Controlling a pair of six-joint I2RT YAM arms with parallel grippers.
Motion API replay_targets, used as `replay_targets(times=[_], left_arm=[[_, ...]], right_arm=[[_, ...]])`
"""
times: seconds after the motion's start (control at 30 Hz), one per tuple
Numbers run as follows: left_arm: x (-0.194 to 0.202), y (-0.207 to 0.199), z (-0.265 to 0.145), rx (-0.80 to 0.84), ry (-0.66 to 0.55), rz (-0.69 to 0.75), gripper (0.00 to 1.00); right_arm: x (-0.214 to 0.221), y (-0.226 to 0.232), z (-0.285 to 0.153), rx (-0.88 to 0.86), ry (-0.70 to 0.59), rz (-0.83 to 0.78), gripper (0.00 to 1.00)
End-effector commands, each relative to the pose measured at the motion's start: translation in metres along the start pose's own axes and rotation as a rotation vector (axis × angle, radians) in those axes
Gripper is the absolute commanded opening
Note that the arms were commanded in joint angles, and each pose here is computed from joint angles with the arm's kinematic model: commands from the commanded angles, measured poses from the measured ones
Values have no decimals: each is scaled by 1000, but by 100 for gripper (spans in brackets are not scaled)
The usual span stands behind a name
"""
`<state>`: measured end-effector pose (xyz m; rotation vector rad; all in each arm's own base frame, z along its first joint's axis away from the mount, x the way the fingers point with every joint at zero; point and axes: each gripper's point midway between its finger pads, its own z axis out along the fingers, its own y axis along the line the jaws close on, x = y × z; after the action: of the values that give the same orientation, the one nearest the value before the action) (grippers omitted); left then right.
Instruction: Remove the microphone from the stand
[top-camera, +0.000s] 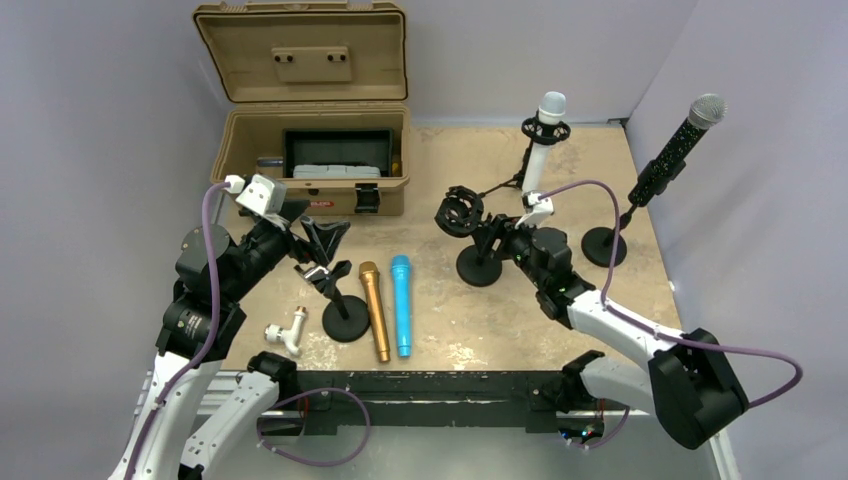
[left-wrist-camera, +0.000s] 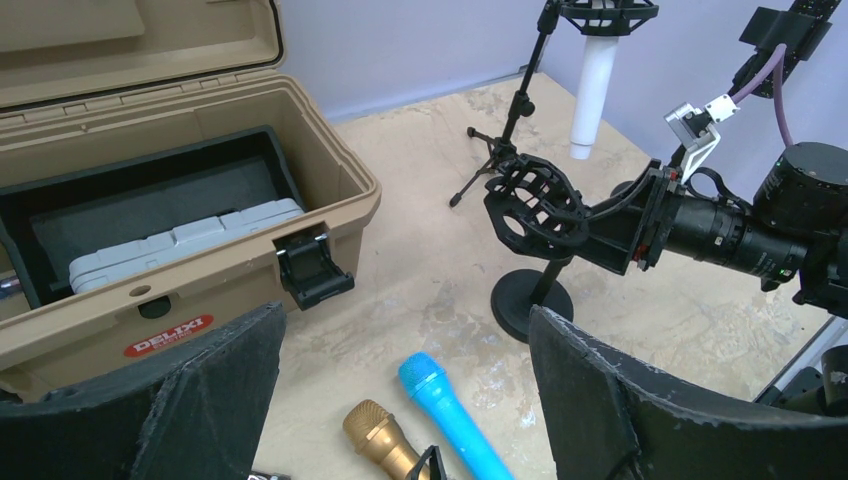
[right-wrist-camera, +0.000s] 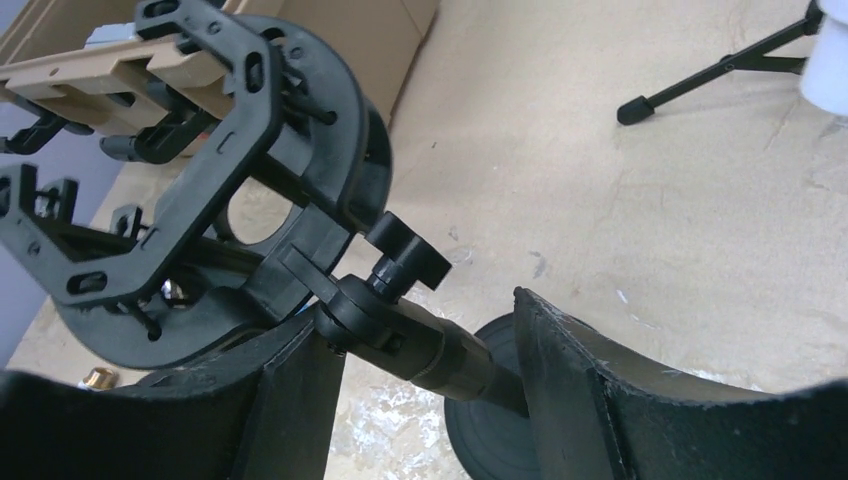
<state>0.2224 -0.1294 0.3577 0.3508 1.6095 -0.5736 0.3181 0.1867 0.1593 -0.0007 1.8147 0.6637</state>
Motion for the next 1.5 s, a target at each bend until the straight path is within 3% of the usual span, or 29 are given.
replay_targets(times=[0.0,0.17,0.6,0.87,1.03,1.17,1.33,1.47], left_arm=[[-14,-4,-2,17,-46,3,89],[-14,-4,-2,17,-46,3,89],[-13,-4,0,19,-41,1,89],[-13,-4,-1,18,-42,2,89],[-13,-4,0,17,-41,3,89],[-12,-3,0,14,-38,4,89],[-12,-4,0,18,-39,3,89],[-13,-6,0,31,-41,-1,88]], right_arm=[[-26,19,5,-78,-112,-32,59],[-17,20,10,-102,-108,-35,55],[-8,84,17,-303,-228,-118,15],[-4,118,44,-300,-272,-152,10],[-16,128,70,-271,-306,-169,16],[-26,129,83,-229,-318,-172,36],[-36,118,67,-168,-311,-168,54],[-33,104,48,-126,-265,-143,62]])
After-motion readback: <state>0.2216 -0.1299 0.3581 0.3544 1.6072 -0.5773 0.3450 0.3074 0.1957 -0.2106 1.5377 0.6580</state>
